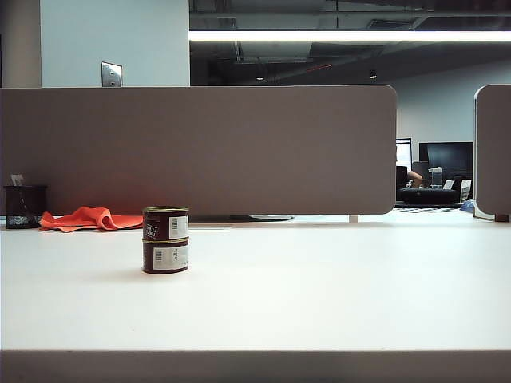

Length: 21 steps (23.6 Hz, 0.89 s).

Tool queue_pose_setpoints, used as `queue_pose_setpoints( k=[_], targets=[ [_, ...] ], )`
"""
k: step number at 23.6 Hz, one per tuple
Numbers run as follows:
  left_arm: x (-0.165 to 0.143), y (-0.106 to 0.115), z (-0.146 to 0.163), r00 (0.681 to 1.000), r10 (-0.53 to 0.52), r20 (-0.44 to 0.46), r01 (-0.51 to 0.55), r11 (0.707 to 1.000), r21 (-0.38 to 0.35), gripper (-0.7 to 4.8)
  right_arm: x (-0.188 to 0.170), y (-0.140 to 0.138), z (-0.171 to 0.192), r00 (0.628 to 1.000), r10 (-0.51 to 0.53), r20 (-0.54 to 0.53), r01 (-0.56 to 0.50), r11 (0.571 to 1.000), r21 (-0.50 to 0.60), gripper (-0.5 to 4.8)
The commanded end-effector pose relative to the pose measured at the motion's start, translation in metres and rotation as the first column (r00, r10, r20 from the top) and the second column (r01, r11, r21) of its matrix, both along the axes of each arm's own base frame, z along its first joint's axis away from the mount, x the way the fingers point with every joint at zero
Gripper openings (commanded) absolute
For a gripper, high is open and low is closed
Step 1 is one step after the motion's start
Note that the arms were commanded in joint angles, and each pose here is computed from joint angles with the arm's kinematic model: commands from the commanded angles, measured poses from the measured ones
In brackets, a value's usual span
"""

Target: Stack a can of tomatoes on the right onto the can of tomatoes on the left.

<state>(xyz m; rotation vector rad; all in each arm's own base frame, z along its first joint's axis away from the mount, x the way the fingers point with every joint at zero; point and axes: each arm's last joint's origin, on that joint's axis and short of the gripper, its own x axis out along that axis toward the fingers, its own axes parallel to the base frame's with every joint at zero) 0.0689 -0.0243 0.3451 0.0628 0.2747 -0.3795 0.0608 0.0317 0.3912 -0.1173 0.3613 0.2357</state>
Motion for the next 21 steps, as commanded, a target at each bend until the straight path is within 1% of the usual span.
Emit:
queue_pose_setpoints(
  k=[1,3,6,8,10,13,15,17,18,20,21],
  targets=[
    [0.005,-0.002,-0.014,0.998,0.003,-0.061,-0.002,1.0,0.012,-0.05,-0.014,-0.013,-0.017,0.996,-0.078,0.054,0.078,0.997,0.007,-0.08],
    [0.01,-0.003,-0.022,0.998,0.006,-0.065,-0.006,1.0,0.001,-0.05,-0.02,-0.018,-0.033,0.995,-0.084,0.056,0.083,0.996,0.007,-0.08],
    [0.021,-0.007,-0.037,0.999,0.011,-0.04,-0.012,1.0,-0.027,-0.05,-0.024,-0.02,-0.052,0.996,-0.064,0.067,0.062,0.998,0.032,-0.08],
    [0.028,-0.009,-0.046,1.0,0.011,0.002,-0.01,0.999,-0.042,-0.05,-0.023,-0.018,-0.063,0.995,-0.047,0.09,0.038,0.995,0.096,-0.08],
    [0.035,-0.011,-0.055,0.999,0.011,0.048,-0.008,0.998,-0.055,-0.05,-0.017,-0.014,-0.073,0.989,-0.05,0.138,0.03,0.989,0.145,-0.08],
    [0.042,-0.014,-0.065,0.994,0.0,0.114,0.009,0.997,-0.077,-0.05,-0.007,-0.006,-0.088,0.974,-0.062,0.216,0.023,0.984,0.179,-0.08],
    [0.045,-0.015,-0.072,0.991,-0.001,0.136,0.013,0.996,-0.084,-0.05,0.001,0.0,-0.098,0.967,-0.05,0.252,0.008,0.986,0.164,-0.08],
    [0.05,-0.017,-0.093,0.989,-0.005,0.148,0.018,0.996,-0.088,-0.05,0.014,0.01,-0.122,0.952,0.001,0.306,-0.034,0.994,0.101,-0.08],
    [0.051,-0.017,-0.099,0.989,-0.004,0.148,0.017,0.996,-0.089,-0.05,0.016,0.012,-0.127,0.95,0.006,0.313,-0.037,0.995,0.093,-0.08],
    [0.053,-0.018,-0.121,0.987,-0.003,0.161,0.019,0.996,-0.093,-0.05,0.023,0.018,-0.152,0.95,0.011,0.313,-0.036,0.997,0.073,-0.08],
    [0.054,-0.018,-0.127,0.988,-0.003,0.157,0.018,0.996,-0.092,-0.05,0.025,0.019,-0.16,0.952,0.013,0.307,-0.035,0.997,0.068,-0.08]
  ],
)
